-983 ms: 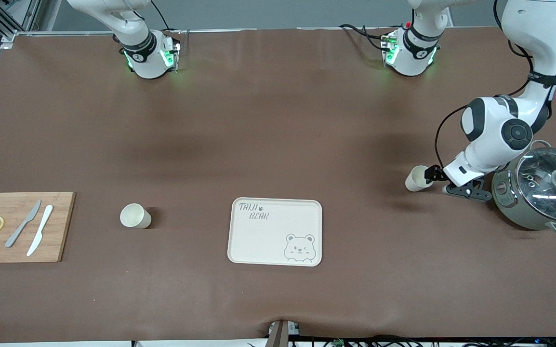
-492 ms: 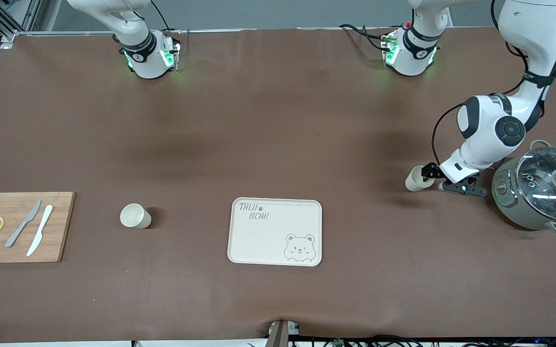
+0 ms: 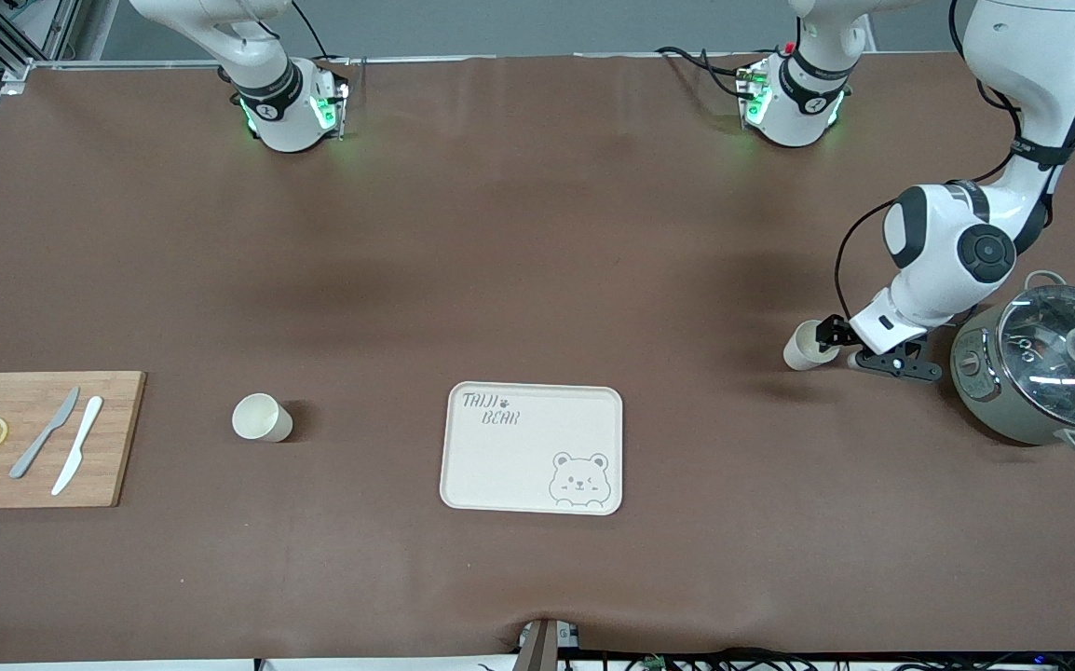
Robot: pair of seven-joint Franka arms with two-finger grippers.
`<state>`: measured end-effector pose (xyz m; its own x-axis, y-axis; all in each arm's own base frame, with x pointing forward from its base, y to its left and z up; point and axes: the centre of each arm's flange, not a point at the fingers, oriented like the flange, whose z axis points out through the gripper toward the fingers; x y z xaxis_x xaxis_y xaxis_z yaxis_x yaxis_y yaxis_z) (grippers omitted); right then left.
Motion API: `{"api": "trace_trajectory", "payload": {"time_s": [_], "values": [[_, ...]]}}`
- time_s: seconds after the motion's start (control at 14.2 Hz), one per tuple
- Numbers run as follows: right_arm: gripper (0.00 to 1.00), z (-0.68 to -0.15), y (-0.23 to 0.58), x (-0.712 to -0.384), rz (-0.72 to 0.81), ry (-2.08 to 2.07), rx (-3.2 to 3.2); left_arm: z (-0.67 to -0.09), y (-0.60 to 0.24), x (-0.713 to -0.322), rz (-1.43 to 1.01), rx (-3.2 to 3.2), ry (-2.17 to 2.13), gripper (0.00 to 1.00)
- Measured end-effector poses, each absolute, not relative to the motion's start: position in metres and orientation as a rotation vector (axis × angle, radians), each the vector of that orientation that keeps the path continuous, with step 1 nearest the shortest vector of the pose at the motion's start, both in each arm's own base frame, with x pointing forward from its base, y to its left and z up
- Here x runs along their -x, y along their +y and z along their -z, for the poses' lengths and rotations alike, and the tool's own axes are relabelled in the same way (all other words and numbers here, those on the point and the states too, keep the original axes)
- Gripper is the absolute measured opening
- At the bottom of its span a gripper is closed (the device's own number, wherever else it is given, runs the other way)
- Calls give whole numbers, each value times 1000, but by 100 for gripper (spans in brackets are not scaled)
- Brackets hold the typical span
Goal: Place white IKEA cup upright on tray with both arms
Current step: 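Lower the left gripper around the white cup and close it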
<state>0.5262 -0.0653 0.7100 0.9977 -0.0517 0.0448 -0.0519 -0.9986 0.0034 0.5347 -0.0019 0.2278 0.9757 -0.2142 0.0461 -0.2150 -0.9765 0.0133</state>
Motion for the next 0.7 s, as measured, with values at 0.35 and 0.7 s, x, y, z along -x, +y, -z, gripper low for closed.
{"api": "trace_trajectory", "payload": {"time_s": [0.35, 0.7], "values": [[100, -710, -65, -526, -70, -81, -3135, -230, -2, -535, -76, -3105, -339, 28], [100, -710, -65, -526, -70, -81, -3135, -243, -9, -537, -101, -3106, -347, 4]]}}
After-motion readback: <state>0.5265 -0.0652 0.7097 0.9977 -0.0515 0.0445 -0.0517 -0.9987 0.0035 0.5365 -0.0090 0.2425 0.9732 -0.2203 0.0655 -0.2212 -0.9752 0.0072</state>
